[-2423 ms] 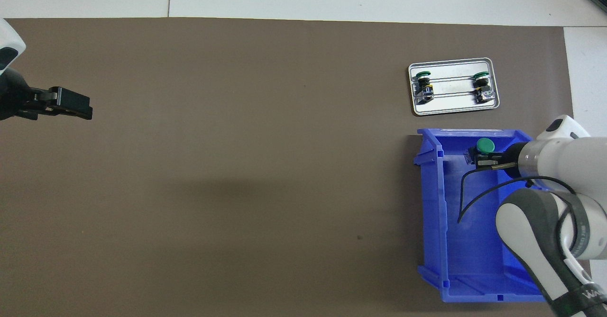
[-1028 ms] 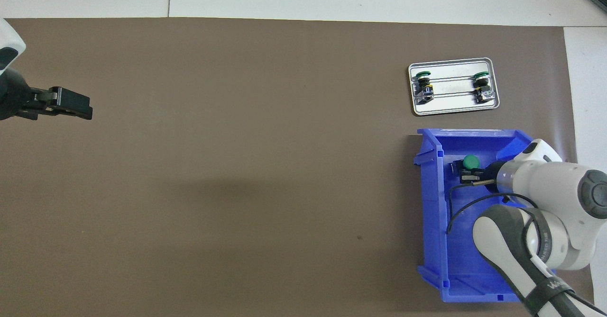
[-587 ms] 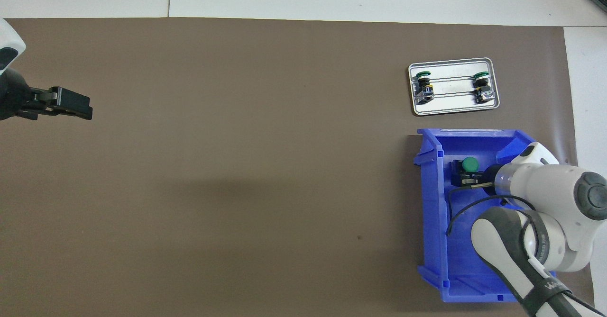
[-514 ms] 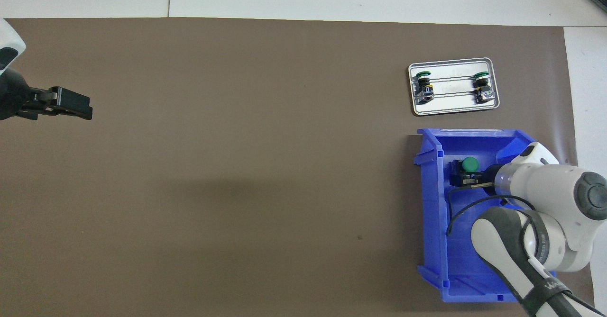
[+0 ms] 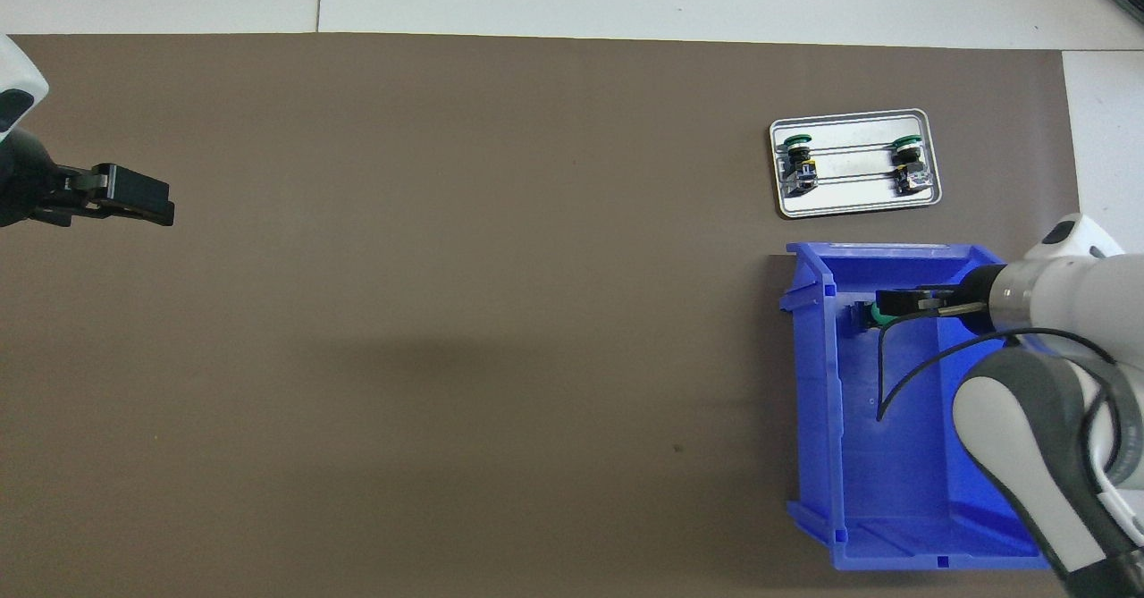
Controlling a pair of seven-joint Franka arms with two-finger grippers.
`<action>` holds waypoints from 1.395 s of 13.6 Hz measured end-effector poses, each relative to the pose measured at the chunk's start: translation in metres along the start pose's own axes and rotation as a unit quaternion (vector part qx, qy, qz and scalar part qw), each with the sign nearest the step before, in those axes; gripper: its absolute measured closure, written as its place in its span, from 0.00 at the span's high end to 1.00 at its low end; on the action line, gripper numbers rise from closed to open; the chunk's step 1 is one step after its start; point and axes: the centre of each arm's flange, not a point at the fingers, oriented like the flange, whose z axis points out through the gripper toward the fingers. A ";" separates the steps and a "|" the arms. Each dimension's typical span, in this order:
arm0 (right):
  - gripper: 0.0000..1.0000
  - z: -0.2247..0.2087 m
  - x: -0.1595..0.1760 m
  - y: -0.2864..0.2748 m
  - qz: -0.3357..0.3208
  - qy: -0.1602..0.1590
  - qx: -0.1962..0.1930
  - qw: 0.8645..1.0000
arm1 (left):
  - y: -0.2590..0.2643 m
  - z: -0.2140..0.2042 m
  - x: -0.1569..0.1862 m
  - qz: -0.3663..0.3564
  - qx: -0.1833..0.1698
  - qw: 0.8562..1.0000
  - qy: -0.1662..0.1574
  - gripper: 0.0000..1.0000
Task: Place and press button with both arms
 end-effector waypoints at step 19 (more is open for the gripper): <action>1.00 -0.165 0.030 0.047 0.065 -0.095 -0.043 0.992 | 0.000 0.000 0.000 0.000 0.000 1.000 0.000 1.00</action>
